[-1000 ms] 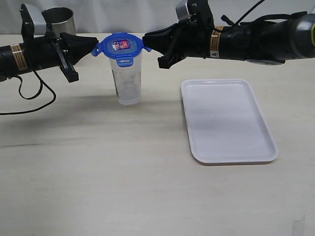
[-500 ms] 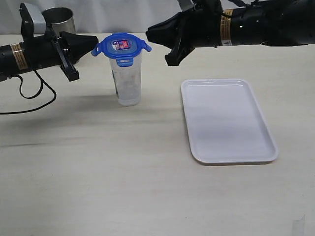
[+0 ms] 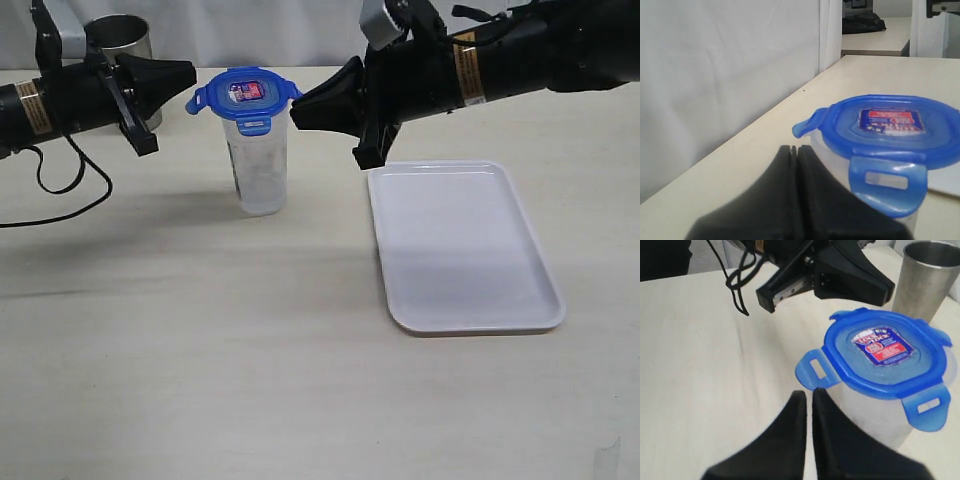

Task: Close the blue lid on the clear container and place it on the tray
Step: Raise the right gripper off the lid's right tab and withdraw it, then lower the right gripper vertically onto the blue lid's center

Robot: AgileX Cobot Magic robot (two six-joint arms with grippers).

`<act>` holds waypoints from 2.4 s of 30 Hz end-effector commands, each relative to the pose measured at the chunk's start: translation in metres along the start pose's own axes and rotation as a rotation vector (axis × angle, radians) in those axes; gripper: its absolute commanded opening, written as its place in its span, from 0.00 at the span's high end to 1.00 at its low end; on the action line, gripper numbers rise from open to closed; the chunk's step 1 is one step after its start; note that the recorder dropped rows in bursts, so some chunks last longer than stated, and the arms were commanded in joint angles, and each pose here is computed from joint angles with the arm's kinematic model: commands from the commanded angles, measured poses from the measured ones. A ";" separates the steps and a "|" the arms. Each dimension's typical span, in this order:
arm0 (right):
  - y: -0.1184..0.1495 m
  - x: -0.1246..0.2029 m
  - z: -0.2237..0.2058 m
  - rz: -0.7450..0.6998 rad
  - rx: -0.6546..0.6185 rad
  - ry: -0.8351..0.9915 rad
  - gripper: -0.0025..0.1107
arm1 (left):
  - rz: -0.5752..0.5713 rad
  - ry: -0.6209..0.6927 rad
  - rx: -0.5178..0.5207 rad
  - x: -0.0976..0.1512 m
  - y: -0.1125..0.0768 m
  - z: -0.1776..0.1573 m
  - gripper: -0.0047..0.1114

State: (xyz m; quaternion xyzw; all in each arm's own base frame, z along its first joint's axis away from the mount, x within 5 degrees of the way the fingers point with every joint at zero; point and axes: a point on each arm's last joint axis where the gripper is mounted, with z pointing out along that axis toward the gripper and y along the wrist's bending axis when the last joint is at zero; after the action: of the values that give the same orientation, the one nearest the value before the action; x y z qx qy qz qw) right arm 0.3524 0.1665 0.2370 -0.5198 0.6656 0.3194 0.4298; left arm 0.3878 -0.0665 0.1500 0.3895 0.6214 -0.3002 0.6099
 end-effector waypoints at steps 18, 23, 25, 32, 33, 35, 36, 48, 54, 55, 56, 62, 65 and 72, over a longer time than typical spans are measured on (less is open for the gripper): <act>-0.005 -0.007 0.000 0.009 0.043 -0.083 0.94 | -0.025 0.100 0.182 -0.038 -0.012 -0.021 0.96; -0.014 -0.018 0.005 0.085 0.195 -0.124 0.94 | -0.008 0.083 0.185 -0.040 -0.015 -0.015 0.96; -0.017 -0.027 0.010 0.064 0.285 0.003 0.94 | -0.010 0.081 0.183 -0.040 -0.015 -0.015 0.96; -0.032 -0.079 0.005 0.059 0.644 -0.035 0.94 | -0.012 0.077 0.178 -0.040 -0.014 -0.015 0.96; -0.035 -0.084 0.001 0.039 0.751 -0.028 0.94 | -0.014 0.083 0.163 -0.040 -0.013 -0.015 0.96; -0.041 -0.090 -0.012 -0.042 1.046 0.044 0.94 | -0.017 0.083 0.149 -0.040 -0.012 -0.014 0.96; -0.042 -0.094 -0.019 -0.065 1.207 0.083 0.94 | -0.017 0.083 0.149 -0.040 -0.012 -0.014 0.96; -0.024 -0.138 -0.024 0.215 0.470 0.355 0.94 | -0.017 0.085 0.148 -0.040 -0.012 -0.014 0.96; 0.007 -0.150 0.030 0.081 0.519 0.465 0.94 | -0.017 0.086 0.148 -0.040 -0.012 -0.014 0.96; 0.008 -0.147 0.038 0.084 0.505 0.477 0.94 | -0.016 0.087 0.150 -0.040 -0.012 -0.014 0.96; 0.008 -0.145 0.047 0.096 0.480 0.482 0.94 | -0.015 0.088 0.152 -0.039 -0.012 -0.014 0.96; -0.002 -0.128 0.078 0.135 0.424 0.531 0.94 | -0.014 0.090 0.153 -0.039 -0.012 -0.015 0.96; -0.006 -0.120 0.087 0.143 0.414 0.553 0.94 | -0.014 0.090 0.153 -0.039 -0.012 -0.015 0.96; -0.008 -0.109 0.094 0.153 0.401 0.589 0.94 | -0.014 0.090 0.153 -0.039 -0.012 -0.015 0.96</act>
State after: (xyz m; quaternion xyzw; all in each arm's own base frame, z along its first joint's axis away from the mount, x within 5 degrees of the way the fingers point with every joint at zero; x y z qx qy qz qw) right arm 0.3919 0.2937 0.2943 -0.4452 0.8456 0.0508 0.2900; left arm 0.3675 -0.0641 0.1855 0.4415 0.6285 -0.3366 0.5447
